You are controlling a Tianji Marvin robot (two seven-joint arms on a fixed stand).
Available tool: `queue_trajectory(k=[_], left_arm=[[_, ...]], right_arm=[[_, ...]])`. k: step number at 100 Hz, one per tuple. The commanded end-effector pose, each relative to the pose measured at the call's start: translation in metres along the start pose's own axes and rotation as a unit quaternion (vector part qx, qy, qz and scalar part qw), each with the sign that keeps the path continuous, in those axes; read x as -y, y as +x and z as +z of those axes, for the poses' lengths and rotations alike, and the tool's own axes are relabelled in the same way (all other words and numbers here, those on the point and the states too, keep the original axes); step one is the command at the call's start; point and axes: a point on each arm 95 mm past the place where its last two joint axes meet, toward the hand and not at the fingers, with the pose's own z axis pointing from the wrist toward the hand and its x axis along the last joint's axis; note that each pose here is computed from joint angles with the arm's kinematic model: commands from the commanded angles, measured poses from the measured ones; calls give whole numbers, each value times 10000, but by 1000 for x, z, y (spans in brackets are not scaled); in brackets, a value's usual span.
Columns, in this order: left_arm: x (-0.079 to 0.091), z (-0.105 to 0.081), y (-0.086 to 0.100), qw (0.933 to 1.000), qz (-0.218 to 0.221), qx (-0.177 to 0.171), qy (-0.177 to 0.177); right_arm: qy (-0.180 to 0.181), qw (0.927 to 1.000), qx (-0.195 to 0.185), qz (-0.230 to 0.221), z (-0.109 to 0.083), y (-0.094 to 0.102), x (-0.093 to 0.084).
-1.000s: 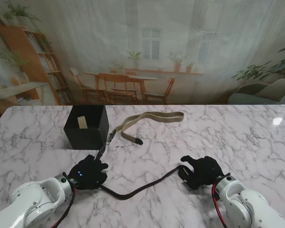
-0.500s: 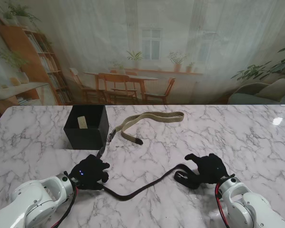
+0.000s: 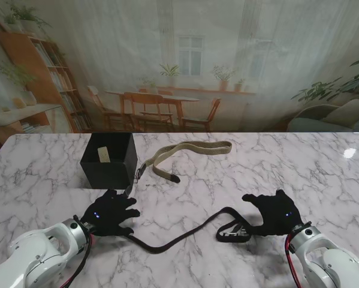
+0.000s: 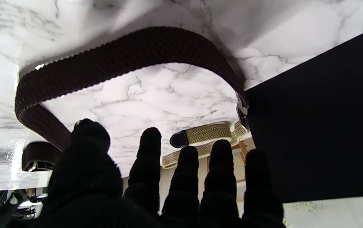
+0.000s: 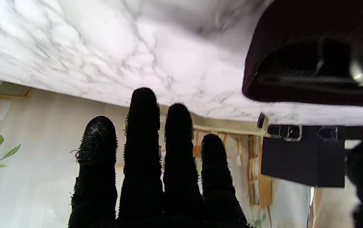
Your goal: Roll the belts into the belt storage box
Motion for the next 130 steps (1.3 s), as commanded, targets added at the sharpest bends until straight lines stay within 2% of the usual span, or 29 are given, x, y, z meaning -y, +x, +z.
queue_trajectory(k=[1, 28, 37, 47, 56, 81, 113, 130], left_arm=[[1, -1, 1, 10000, -4, 38, -1], [1, -4, 0, 9999, 17, 95, 88], [1, -4, 0, 9999, 13, 110, 86], [1, -5, 0, 9999, 8, 116, 89], [1, -5, 0, 9999, 12, 119, 81], [1, -5, 0, 9999, 24, 122, 90], [1, -5, 0, 9999, 32, 120, 93], [0, -5, 0, 9999, 19, 124, 88]], right_arm=[[254, 9997, -43, -33, -6, 5, 8], [333, 9989, -328, 102, 2, 24, 21], [496, 9978, -443, 32, 6, 27, 25], [459, 9978, -466, 79, 8, 28, 27], [272, 9984, -440, 226, 8, 26, 25], [-82, 9972, -687, 288, -1, 8, 15], [-19, 9968, -747, -282, -1, -5, 17], [19, 9954, -899, -334, 3, -3, 16]])
